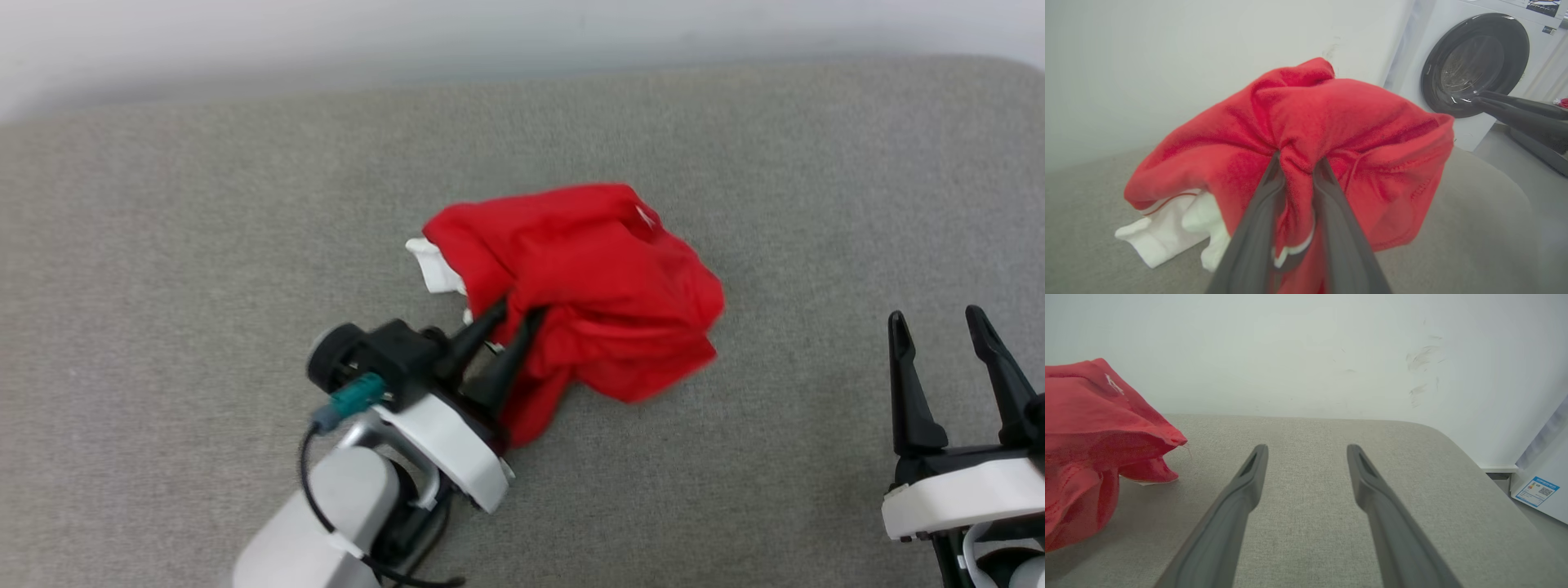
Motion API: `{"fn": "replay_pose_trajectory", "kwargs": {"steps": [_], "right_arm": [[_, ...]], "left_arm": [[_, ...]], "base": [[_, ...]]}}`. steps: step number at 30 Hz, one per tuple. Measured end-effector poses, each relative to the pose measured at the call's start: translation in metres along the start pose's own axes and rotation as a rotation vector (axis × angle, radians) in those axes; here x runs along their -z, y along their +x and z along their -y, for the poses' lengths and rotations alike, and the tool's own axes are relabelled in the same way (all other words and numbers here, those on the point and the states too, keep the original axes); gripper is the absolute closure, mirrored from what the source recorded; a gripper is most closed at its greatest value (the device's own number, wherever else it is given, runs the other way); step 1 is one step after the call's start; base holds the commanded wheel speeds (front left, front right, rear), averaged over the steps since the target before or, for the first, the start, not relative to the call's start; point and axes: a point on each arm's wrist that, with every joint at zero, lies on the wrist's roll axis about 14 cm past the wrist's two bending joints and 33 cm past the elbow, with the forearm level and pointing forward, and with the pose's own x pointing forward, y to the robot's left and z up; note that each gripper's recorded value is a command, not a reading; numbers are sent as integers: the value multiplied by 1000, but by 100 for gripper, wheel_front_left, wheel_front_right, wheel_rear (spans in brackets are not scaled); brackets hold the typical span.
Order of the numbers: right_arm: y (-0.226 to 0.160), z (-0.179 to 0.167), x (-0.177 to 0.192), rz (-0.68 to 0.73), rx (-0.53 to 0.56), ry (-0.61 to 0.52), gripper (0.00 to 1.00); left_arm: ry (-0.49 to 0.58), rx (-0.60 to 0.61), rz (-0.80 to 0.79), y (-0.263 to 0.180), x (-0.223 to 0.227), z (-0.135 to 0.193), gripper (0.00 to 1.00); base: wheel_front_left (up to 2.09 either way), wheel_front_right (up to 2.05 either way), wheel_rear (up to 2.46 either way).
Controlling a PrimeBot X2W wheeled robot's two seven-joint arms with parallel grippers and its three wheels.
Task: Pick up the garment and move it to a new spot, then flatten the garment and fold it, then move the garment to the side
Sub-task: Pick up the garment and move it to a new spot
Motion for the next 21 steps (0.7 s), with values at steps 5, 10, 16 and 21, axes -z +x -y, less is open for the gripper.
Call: {"fn": "replay_pose_trajectory", "kwargs": {"steps": [5, 10, 16, 21], "right_arm": [[8, 2, 16, -37, 8, -5, 0], [14, -2, 17, -35, -4, -3, 0], [15, -11, 11, -18, -30, 5, 0], [14, -22, 1, 7, -63, 17, 0]], "left_arm": [[-69, 86, -143, 0, 53, 27, 100], [-89, 149, -231, -13, 80, 50, 85], [-75, 148, -193, -17, 67, 55, 0], [-51, 112, -109, -18, 39, 56, 0]], "base": [[0, 0, 0], [0, 0, 0], [0, 0, 0], [0, 0, 0]]}}
